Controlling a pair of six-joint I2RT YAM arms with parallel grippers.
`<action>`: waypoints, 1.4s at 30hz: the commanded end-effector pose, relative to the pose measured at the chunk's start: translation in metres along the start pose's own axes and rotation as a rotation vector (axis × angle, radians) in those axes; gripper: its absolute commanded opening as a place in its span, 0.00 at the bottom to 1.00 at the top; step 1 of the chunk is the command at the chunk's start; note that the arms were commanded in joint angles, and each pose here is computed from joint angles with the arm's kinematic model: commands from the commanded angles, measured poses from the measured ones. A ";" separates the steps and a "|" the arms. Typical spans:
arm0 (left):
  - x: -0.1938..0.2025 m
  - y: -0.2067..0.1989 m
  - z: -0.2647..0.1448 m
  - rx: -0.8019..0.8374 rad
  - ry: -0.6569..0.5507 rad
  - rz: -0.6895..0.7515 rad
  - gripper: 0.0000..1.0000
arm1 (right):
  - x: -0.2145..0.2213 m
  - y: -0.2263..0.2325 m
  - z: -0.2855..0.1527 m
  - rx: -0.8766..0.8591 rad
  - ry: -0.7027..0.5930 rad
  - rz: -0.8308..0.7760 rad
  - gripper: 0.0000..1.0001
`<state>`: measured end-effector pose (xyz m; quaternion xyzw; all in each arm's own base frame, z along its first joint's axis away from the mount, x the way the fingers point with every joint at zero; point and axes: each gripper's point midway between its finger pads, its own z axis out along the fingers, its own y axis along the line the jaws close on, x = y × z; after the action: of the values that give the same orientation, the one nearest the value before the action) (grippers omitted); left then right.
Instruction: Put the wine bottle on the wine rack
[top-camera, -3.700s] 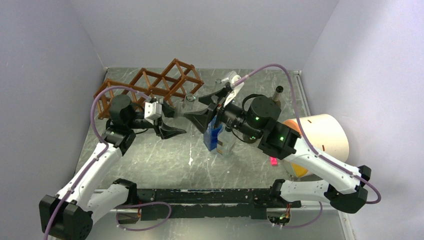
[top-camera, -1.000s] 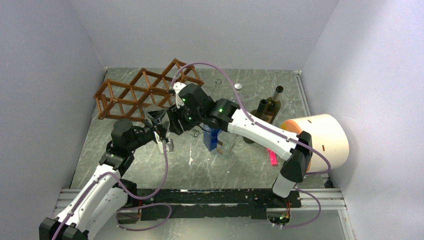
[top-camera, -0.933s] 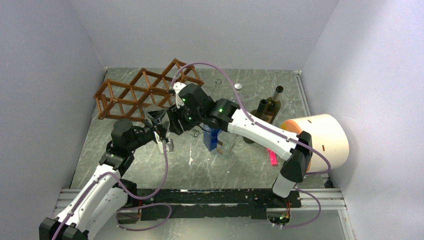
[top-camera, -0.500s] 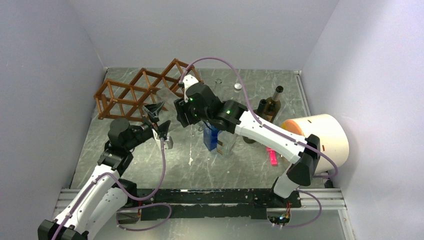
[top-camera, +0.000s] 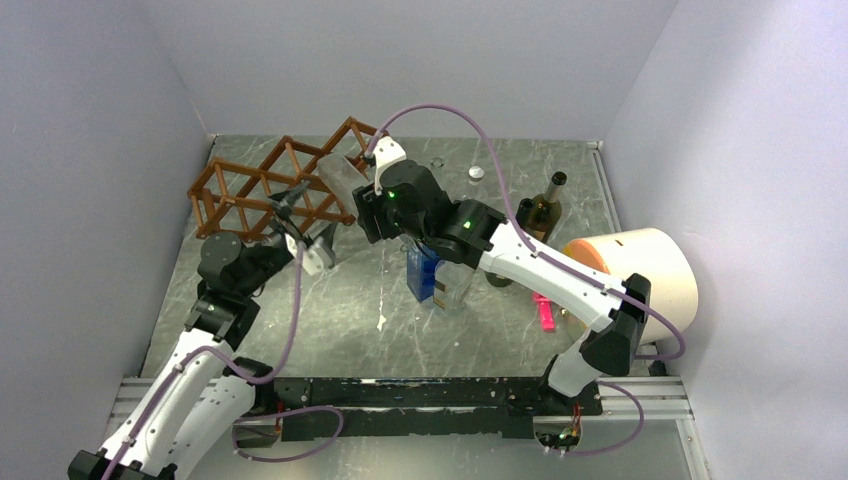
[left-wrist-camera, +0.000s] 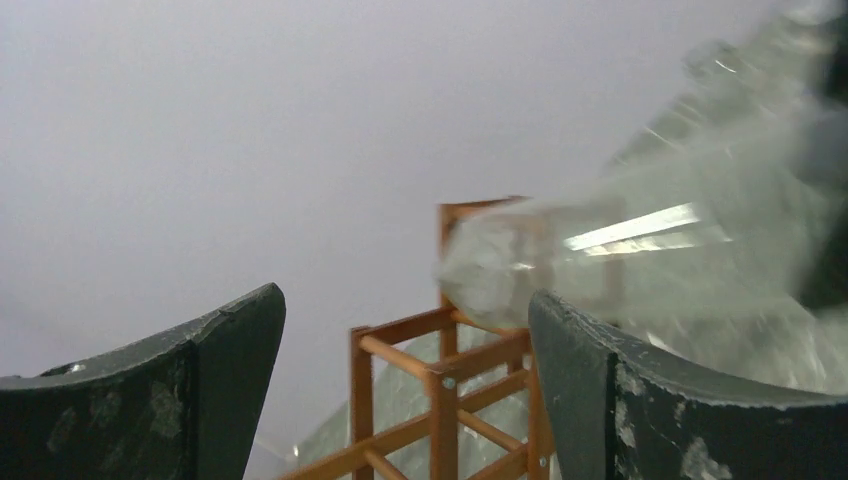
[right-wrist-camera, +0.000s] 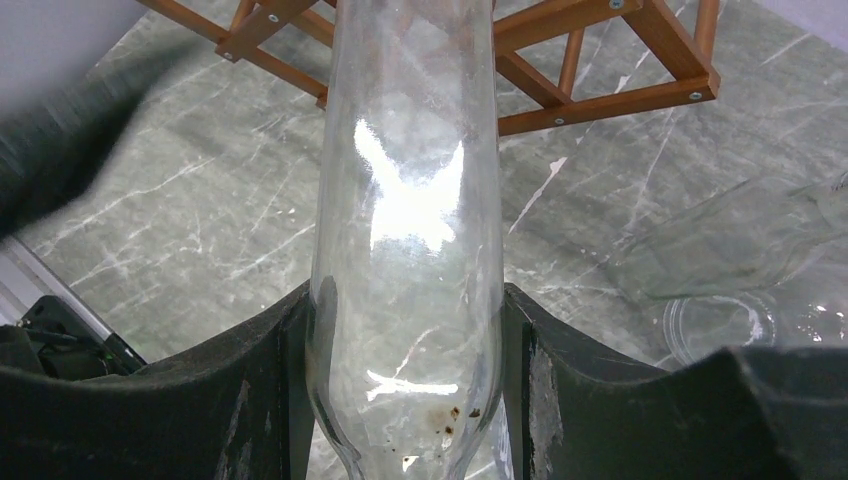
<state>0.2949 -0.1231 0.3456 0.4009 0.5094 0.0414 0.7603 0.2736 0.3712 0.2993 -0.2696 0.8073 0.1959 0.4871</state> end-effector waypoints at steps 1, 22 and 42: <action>-0.001 0.082 -0.009 -0.420 0.102 -0.323 0.95 | -0.026 0.003 0.001 -0.006 -0.107 0.013 0.00; 0.051 0.161 -0.044 -0.874 0.221 -0.617 0.95 | 0.056 0.078 0.055 -0.039 -0.016 0.049 0.00; 0.065 0.152 -0.039 -0.832 0.235 -0.614 0.95 | 0.092 0.130 0.128 -0.092 -0.033 0.191 0.00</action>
<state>0.3492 0.0314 0.3848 -0.1075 0.6370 0.0664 0.7604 0.2330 0.4902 0.1186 -0.2580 0.8424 0.2151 0.4213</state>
